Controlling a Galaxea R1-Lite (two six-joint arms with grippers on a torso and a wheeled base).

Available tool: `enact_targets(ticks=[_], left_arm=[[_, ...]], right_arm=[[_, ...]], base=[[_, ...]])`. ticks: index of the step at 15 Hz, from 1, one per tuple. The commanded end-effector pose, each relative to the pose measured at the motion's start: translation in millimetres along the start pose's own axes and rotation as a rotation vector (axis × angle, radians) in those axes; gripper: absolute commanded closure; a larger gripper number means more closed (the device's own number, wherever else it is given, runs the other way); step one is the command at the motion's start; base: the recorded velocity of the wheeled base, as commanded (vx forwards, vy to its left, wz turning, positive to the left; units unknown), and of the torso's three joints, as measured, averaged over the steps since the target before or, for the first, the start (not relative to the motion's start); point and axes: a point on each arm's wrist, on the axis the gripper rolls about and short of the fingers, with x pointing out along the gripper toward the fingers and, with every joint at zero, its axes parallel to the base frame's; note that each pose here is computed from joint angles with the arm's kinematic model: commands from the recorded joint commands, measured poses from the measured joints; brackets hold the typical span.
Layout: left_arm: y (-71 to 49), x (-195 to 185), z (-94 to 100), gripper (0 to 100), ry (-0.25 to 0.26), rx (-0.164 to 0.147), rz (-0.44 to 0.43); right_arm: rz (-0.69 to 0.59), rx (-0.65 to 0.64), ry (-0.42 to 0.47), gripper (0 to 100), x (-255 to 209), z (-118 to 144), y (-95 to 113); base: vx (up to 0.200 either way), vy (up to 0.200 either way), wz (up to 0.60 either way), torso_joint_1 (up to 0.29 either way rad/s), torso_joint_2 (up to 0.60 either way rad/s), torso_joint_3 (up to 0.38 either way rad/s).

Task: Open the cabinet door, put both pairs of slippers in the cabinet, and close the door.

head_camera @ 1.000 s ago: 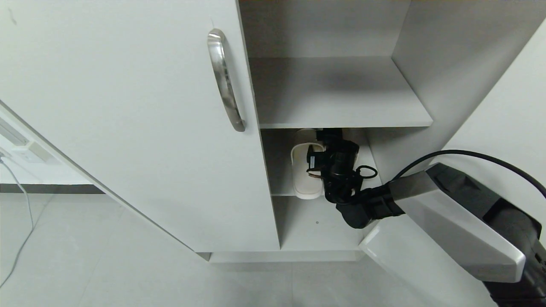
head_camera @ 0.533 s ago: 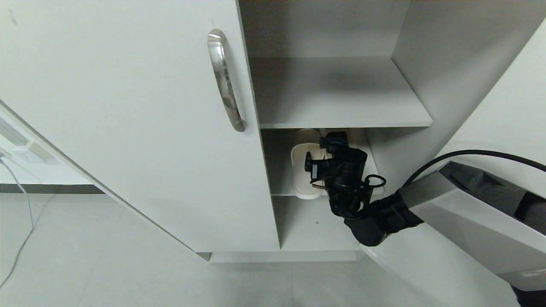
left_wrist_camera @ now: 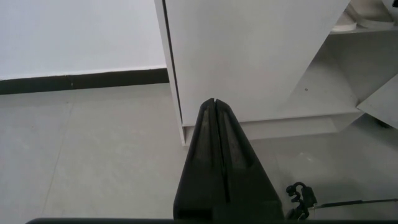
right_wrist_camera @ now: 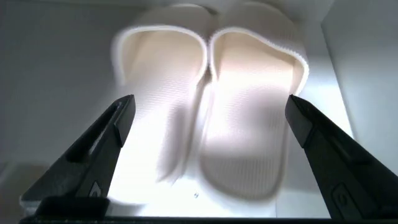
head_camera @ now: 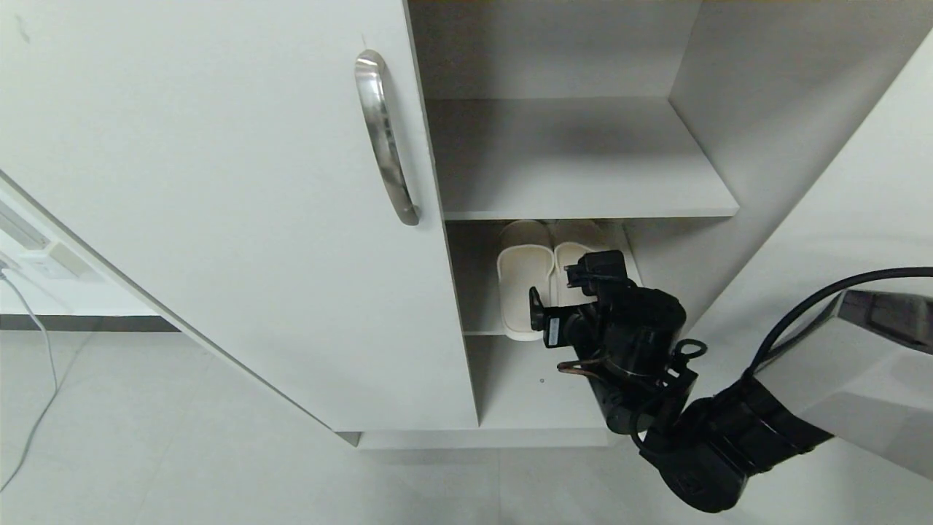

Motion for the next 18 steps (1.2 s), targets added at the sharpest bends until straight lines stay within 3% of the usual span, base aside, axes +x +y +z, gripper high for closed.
enact_targets(ticks=[1,6,15,18], left_arm=[[0.0,0.1,0.0,100,0.001,-0.001,0.002],[0.0,0.1,0.0,100,0.001,-0.004,0.002],[0.0,0.1,0.0,100,0.001,-0.007,0.002],[0.0,0.1,0.0,100,0.001,-0.01,0.002]], right_arm=[[0.036,0.005,-0.002,0,-20.3,11.1,2.8],[0.057,0.001,0.007,0,-27.0,9.6,7.0],[0.066,-0.003,0.014,0,-32.2,5.7,7.5],[0.067,-0.004,0.015,0,-32.0,5.1,7.6]], base=[[0.0,0.0,0.0,0.0,0.0,0.0],[0.0,0.0,0.0,0.0,0.0,0.0],[-0.2,0.0,0.0,0.001,0.0,0.0],[0.0,0.0,0.0,0.0,0.0,0.0]])
